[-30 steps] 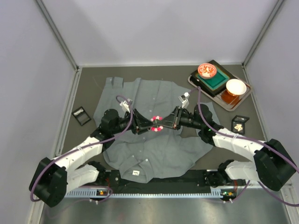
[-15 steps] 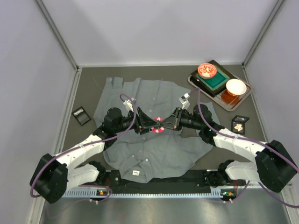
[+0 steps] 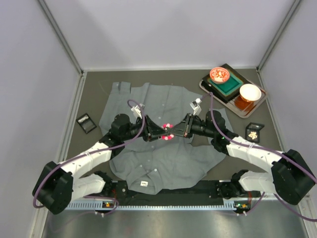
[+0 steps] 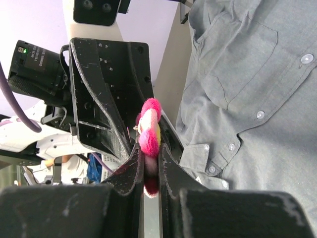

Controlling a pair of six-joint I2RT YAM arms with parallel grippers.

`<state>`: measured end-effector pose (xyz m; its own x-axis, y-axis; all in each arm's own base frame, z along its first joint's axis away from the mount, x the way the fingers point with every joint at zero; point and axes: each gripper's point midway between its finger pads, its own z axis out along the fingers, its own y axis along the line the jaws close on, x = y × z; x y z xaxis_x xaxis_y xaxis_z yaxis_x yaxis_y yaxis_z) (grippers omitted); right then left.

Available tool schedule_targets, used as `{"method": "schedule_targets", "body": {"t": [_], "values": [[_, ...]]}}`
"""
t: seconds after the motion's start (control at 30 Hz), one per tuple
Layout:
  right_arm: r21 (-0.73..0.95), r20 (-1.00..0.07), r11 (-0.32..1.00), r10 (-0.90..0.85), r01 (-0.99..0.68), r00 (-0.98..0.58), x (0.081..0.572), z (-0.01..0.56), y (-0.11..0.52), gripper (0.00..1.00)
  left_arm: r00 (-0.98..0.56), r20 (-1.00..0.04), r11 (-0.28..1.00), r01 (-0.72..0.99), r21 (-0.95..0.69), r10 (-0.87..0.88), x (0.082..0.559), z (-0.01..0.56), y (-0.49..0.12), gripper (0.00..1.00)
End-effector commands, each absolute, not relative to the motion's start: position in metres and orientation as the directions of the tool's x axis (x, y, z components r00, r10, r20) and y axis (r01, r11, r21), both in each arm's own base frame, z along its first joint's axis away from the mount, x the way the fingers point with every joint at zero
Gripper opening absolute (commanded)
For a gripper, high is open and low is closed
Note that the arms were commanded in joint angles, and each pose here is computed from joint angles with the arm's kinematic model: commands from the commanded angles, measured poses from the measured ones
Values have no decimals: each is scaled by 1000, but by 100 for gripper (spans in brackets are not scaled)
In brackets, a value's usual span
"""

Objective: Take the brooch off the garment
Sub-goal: Close the brooch.

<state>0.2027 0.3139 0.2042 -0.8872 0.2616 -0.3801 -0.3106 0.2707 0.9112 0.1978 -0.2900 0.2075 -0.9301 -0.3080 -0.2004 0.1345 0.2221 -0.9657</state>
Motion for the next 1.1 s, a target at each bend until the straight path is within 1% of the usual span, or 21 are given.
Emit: {"method": "schedule_targets", "body": {"t": [0.0, 0.07, 0.13, 0.17, 0.3, 0.37, 0.43, 0.5, 0.53, 0.57, 0.63, 0.67, 0.73, 0.83, 0.9, 1.07], "values": [[894, -445, 165, 243, -416, -862, 195, 237, 320, 0, -902, -282, 166, 239, -957, -328, 199, 233, -291, 26], [889, -456, 160, 227, -429, -860, 192, 237, 320, 0, -903, -282, 161, 241, -957, -325, 197, 233, -290, 21], [888, -458, 164, 228, -430, -859, 192, 234, 317, 0, -900, -292, 156, 253, -955, -324, 196, 235, -290, 18], [887, -459, 164, 226, -431, -859, 191, 234, 316, 0, -899, -297, 156, 259, -953, -321, 195, 235, -290, 12], [881, -473, 139, 211, -453, -855, 187, 235, 316, 0, -898, -314, 160, 276, -948, -308, 192, 231, -288, 5], [865, -501, 86, 191, -494, -844, 181, 243, 318, 0, -895, -334, 139, 305, -942, -296, 188, 236, -289, 5], [840, -538, 33, 172, -541, -825, 177, 248, 320, 0, -887, -367, 109, 351, -930, -280, 183, 240, -289, 7], [839, -538, -27, 121, -544, -834, 166, 251, 321, 0, -896, -377, 89, 366, -926, -236, 176, 239, -291, 9], [814, -565, -75, 124, -575, -816, 164, 258, 323, 0, -894, -390, 72, 384, -921, -220, 173, 242, -292, 8], [815, -563, -102, 92, -570, -821, 157, 257, 323, 0, -897, -389, 64, 384, -921, -212, 173, 242, -293, 8], [826, -549, -115, 58, -552, -834, 157, 251, 326, 0, -895, -403, 26, 405, -914, -190, 167, 248, -293, 8], [813, -565, -145, 39, -564, -824, 152, 253, 325, 0, -896, -404, 18, 408, -913, -184, 165, 250, -293, 8], [822, -552, -163, 7, -545, -834, 149, 250, 326, 0, -899, -410, 10, 413, -911, -152, 161, 249, -294, 9], [805, -575, -205, -33, -557, -818, 140, 254, 325, 0, -911, -400, 0, 402, -916, -103, 156, 248, -295, 7], [794, -589, -219, -53, -567, -806, 136, 255, 323, 0, -916, -386, -13, 390, -921, -108, 156, 248, -295, 7], [765, -627, -227, -49, -603, -777, 130, 257, 319, 0, -927, -356, -20, 360, -933, -121, 155, 245, -294, 2]]}}
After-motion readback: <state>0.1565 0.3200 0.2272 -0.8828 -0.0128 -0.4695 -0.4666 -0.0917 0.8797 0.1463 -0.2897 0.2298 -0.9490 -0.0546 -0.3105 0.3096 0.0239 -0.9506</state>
